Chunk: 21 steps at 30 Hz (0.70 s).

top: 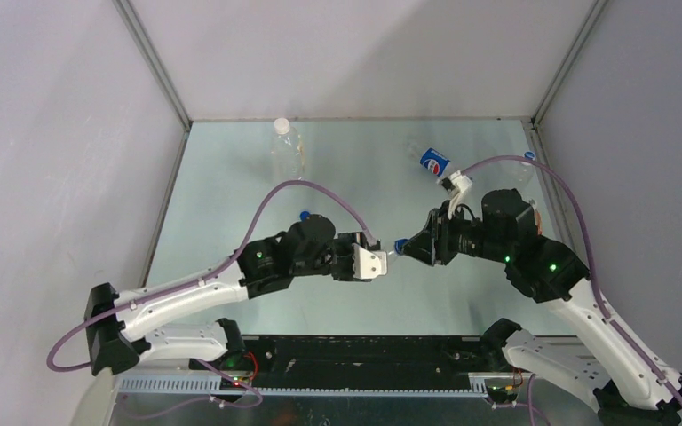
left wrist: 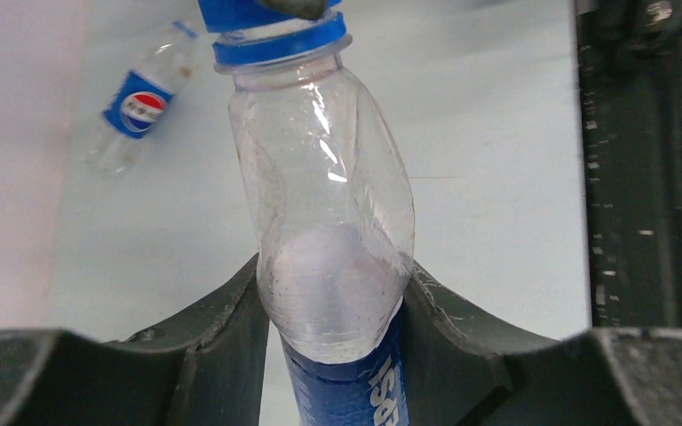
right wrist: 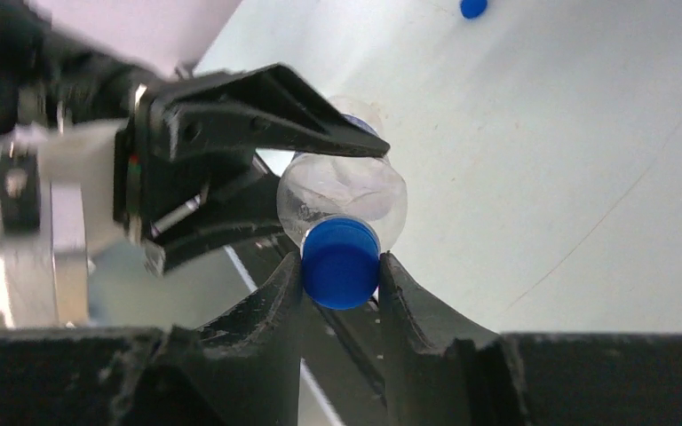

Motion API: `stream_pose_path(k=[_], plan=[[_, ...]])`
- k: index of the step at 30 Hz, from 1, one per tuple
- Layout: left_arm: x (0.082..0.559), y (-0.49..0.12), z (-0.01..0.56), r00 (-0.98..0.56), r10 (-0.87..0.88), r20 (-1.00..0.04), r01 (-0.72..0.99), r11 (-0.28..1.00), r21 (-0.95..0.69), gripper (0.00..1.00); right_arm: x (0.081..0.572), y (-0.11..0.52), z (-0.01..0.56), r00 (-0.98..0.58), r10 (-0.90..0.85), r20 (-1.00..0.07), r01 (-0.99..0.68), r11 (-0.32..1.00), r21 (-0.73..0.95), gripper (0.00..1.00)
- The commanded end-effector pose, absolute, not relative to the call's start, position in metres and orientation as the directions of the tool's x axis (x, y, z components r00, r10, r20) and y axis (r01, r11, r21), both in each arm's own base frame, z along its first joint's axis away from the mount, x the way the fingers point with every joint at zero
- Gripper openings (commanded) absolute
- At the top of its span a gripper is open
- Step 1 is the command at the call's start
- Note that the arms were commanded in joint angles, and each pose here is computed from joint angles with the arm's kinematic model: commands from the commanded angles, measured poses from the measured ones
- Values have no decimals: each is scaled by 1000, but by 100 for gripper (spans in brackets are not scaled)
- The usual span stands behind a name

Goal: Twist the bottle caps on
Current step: Screw the bottle cap onto the plastic bottle.

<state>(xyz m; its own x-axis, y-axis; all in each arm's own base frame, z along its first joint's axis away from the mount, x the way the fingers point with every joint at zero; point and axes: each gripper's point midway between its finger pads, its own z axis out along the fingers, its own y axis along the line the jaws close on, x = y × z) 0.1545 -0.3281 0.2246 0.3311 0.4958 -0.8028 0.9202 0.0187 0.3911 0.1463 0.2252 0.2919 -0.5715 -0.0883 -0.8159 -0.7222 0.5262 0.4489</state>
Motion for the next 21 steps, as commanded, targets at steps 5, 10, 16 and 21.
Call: stream_pose_path(k=[5,10,16,21], plan=[[191,-330,271,434,471,-768,774,243,585,0,170,218,318,-672,242,-700,-457,608,649,13],[177,-328,246,388,484,-785,858,123,499,0,153,213,333,-466,45,-884,-727,551,410,62],[144,-325,235,321,462,-827,945,-94,314,0,136,199,322,-43,-265,-963,-921,383,-64,73],[125,-329,239,309,427,-850,948,-212,238,0,128,197,314,226,-364,-903,-930,195,-311,76]])
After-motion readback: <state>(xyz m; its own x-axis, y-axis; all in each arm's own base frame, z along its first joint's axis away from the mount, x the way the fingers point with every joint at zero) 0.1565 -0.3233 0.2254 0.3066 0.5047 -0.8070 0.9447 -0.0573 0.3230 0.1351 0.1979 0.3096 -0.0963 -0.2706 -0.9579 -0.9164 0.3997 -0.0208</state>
